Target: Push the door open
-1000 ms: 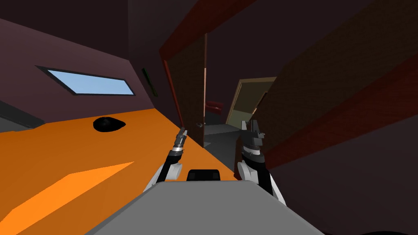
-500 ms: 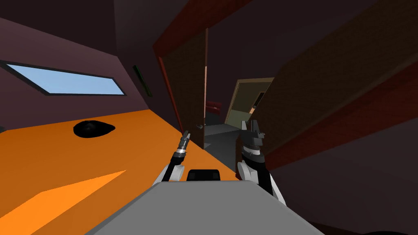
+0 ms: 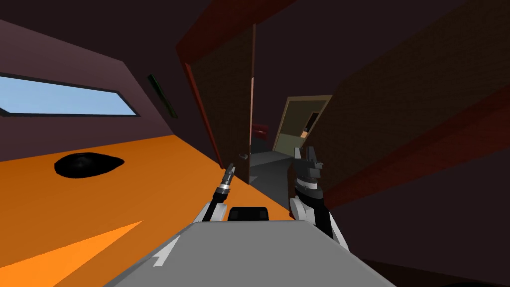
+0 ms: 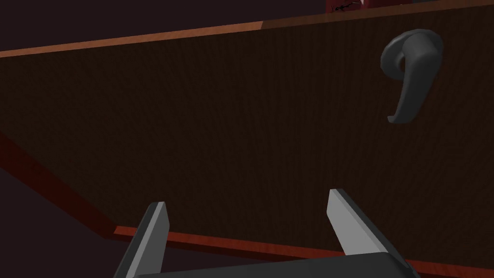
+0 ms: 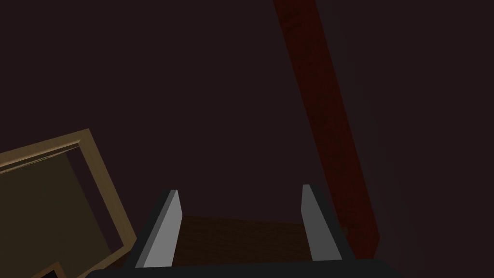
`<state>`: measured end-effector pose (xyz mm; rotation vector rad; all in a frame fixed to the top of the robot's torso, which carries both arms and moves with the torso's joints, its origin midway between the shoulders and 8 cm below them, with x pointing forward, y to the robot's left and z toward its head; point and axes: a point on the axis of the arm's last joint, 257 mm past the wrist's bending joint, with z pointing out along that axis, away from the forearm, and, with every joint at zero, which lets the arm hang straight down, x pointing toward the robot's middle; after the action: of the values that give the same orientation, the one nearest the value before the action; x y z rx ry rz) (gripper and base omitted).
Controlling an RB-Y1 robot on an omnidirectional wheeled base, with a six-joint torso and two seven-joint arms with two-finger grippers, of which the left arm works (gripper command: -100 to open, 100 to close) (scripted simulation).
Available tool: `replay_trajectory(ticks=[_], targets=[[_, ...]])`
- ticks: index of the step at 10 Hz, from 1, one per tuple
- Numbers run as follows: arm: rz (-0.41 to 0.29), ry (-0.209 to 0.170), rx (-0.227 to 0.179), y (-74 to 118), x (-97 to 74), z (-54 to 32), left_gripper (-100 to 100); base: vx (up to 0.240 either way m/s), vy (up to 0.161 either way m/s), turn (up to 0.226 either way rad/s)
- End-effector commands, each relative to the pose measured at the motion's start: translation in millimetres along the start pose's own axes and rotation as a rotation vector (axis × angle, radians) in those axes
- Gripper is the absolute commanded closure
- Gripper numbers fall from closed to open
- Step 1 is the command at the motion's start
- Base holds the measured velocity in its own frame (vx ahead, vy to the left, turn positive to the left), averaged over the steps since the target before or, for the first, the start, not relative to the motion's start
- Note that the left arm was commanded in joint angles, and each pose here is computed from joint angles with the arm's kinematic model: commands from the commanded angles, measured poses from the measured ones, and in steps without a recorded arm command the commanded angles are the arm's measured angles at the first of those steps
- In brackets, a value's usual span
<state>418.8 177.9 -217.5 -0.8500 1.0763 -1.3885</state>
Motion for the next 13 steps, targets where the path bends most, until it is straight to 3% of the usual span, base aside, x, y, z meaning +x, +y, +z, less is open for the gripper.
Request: replay_trajectory(ticks=[1,7,13], targets=[[-0.014,0.017,-0.031,15.6,9.9,-4.1,-100,0.086,0.101,-0.095],[-0.056,0.076,-0.134,69.5,39.2,-22.6,-100,0.07,0.107,-0.098],[-0.087,0.125,-0.221,110.6,63.6,-43.1,-100,0.067,0.099,-0.085]])
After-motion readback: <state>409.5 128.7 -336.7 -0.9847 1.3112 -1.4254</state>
